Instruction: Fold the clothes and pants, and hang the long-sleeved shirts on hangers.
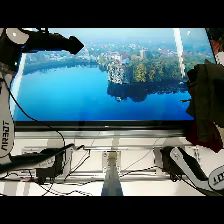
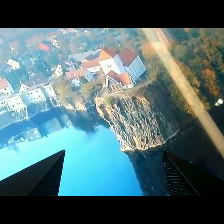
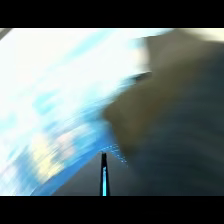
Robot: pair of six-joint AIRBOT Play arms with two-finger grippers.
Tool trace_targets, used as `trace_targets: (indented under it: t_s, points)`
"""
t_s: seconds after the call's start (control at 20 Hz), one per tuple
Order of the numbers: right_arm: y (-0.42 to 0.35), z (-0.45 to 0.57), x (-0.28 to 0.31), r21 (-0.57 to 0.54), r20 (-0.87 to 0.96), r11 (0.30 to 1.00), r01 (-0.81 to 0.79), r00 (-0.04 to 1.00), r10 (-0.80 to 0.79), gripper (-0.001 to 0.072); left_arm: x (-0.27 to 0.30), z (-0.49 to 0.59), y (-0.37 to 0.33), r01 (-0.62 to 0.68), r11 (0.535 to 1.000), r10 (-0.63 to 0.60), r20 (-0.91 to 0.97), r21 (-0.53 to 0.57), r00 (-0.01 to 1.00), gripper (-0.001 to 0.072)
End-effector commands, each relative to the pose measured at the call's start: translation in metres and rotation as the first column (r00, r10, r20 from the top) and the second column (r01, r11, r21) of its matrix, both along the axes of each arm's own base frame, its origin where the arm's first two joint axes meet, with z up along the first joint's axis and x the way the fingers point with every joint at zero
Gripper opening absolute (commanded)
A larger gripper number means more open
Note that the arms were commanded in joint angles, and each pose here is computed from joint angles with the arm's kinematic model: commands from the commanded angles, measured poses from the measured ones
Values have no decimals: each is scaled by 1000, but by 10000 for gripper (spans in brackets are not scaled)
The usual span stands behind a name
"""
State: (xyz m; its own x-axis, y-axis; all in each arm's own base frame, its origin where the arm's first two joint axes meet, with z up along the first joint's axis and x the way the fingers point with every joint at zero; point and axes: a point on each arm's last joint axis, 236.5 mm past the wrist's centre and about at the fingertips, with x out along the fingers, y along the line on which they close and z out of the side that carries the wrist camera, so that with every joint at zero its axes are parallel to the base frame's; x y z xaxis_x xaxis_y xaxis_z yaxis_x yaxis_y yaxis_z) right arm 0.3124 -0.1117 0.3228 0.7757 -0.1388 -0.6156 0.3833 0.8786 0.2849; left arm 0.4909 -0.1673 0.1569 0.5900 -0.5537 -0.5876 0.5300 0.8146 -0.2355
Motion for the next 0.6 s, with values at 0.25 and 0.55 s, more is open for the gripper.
trace_targets:
  t_s: [0.25, 0.55]
  points:
    - [162, -26, 41, -286, -176, 756, -590, 807, 563, 40, 0, -1, 0, -1, 1000, 1, -1, 0, 1000, 675]
    - [170, -32, 45, -277, -190, 743, -609, 793, 580, 41, 0, -1, 0, -1, 1000, 1, -1, 0, 1000, 675]
